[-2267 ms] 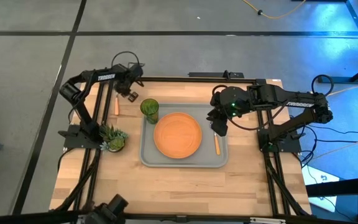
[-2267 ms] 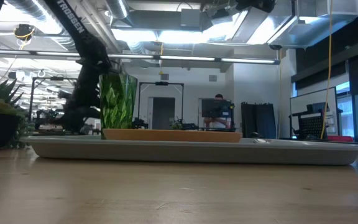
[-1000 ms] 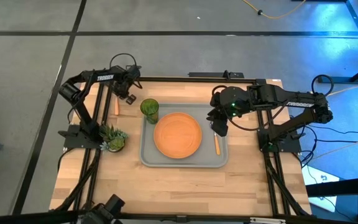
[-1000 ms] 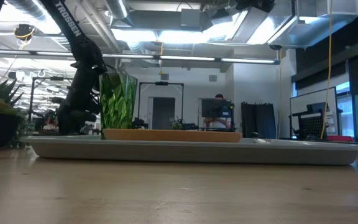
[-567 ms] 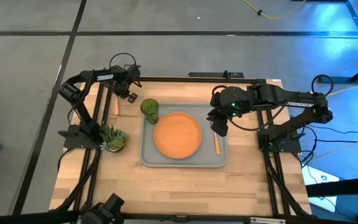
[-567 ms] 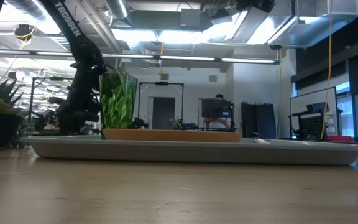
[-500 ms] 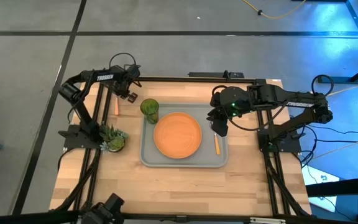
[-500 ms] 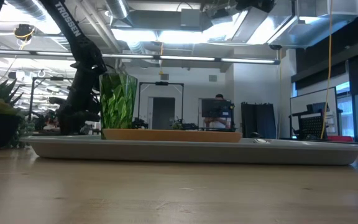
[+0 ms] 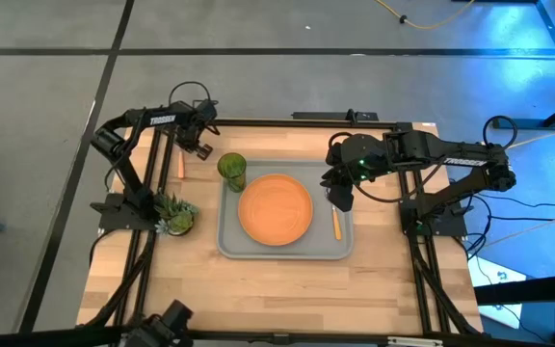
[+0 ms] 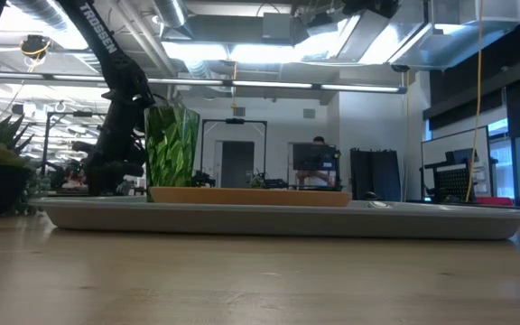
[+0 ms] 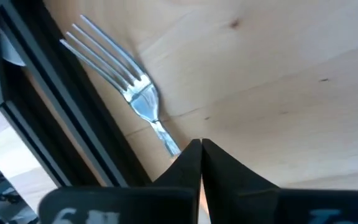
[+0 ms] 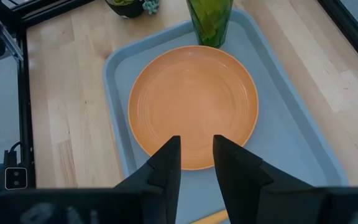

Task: Pick and place plate/cup/fork/spoon on tray
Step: Put the orange fork on the gray food tray to the right of the orange plate

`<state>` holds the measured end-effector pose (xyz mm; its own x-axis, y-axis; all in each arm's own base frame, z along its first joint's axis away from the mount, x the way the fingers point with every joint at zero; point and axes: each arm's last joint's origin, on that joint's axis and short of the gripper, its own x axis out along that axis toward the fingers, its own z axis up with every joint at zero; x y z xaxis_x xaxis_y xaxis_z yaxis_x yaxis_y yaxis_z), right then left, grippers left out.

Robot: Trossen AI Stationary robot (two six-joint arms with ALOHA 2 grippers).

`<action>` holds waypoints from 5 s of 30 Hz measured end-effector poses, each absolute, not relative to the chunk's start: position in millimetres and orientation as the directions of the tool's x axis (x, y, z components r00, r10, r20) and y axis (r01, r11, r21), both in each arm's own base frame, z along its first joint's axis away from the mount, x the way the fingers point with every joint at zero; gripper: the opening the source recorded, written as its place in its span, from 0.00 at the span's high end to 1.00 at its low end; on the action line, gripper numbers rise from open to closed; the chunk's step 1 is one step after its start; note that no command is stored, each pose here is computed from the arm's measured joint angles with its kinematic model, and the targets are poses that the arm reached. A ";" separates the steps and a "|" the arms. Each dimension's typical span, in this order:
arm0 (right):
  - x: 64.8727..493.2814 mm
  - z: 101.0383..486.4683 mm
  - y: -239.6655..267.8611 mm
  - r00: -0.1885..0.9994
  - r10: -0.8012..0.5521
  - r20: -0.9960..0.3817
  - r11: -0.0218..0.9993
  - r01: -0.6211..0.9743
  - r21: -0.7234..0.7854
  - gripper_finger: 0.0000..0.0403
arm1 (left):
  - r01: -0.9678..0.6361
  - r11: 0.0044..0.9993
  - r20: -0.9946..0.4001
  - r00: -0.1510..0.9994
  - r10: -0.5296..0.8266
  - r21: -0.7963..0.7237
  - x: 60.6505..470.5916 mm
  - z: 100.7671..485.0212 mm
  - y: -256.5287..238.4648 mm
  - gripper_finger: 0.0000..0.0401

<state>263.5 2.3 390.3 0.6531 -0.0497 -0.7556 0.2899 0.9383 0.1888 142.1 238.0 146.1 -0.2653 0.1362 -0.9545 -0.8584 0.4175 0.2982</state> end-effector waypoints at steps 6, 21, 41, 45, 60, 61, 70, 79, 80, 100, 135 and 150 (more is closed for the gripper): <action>263.5 390.4 2.4 0.654 -0.049 -0.755 0.938 0.289 0.189 0.75 | -0.824 0.500 -0.963 -0.214 0.163 0.268 157.5 163.5 232.5 1.00; 263.6 390.3 2.4 0.653 -0.049 -0.756 0.939 0.288 0.188 0.75 | -0.807 0.520 -0.960 -0.234 0.151 0.279 158.3 178.1 223.6 0.99; 263.6 390.3 2.3 0.654 -0.050 -0.755 0.938 0.289 0.189 0.75 | -0.902 0.378 -0.978 -0.189 0.087 0.208 136.4 177.5 237.3 0.99; 263.5 390.4 2.3 0.654 -0.050 -0.755 0.938 0.289 0.189 0.75 | -0.896 0.397 -0.980 -0.184 0.080 0.201 136.3 177.5 237.0 0.94; 263.5 390.4 2.3 0.654 -0.050 -0.755 0.940 0.287 0.186 0.75 | -0.970 0.096 -0.967 -0.205 0.152 0.221 137.7 172.8 245.8 0.83; 263.6 390.4 2.3 0.654 -0.050 -0.755 0.940 0.286 0.186 0.75 | -0.969 0.107 -0.965 -0.203 0.168 0.223 138.3 172.9 247.1 0.83; 263.6 390.4 2.3 0.654 -0.050 -0.755 0.940 0.287 0.186 0.75 | -0.964 0.082 -0.939 -0.226 0.260 0.255 138.6 168.9 259.0 0.83; 263.6 390.4 2.3 0.654 -0.050 -0.755 0.940 0.287 0.186 0.75 | -0.945 0.081 -0.909 -0.278 0.311 0.316 132.1 166.3 268.6 0.83; 263.5 390.4 2.3 0.654 -0.050 -0.755 0.940 0.287 0.186 0.75 | -0.945 0.072 -0.908 -0.282 0.309 0.318 129.5 166.4 269.9 0.83; 263.6 390.3 2.3 0.654 -0.050 -0.755 0.940 0.287 0.186 0.75 | -0.978 0.184 -0.977 -0.054 0.207 0.093 137.8 167.9 268.0 0.87; 263.6 390.4 2.3 0.654 -0.050 -0.755 0.950 0.265 0.166 0.75 | -0.926 0.307 -0.950 -0.274 -0.148 0.220 145.1 170.9 214.5 1.00; 263.5 390.4 2.3 0.654 -0.050 -0.755 0.956 0.250 0.153 0.75 | -0.837 0.381 -0.856 -0.483 -0.181 0.392 148.3 153.6 201.0 1.00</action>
<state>263.5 2.3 390.4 0.6538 -0.0504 -0.7550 0.2501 0.9561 0.1528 148.3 201.0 153.6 -0.4834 -0.1809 -0.8565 -0.8373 0.3810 0.3921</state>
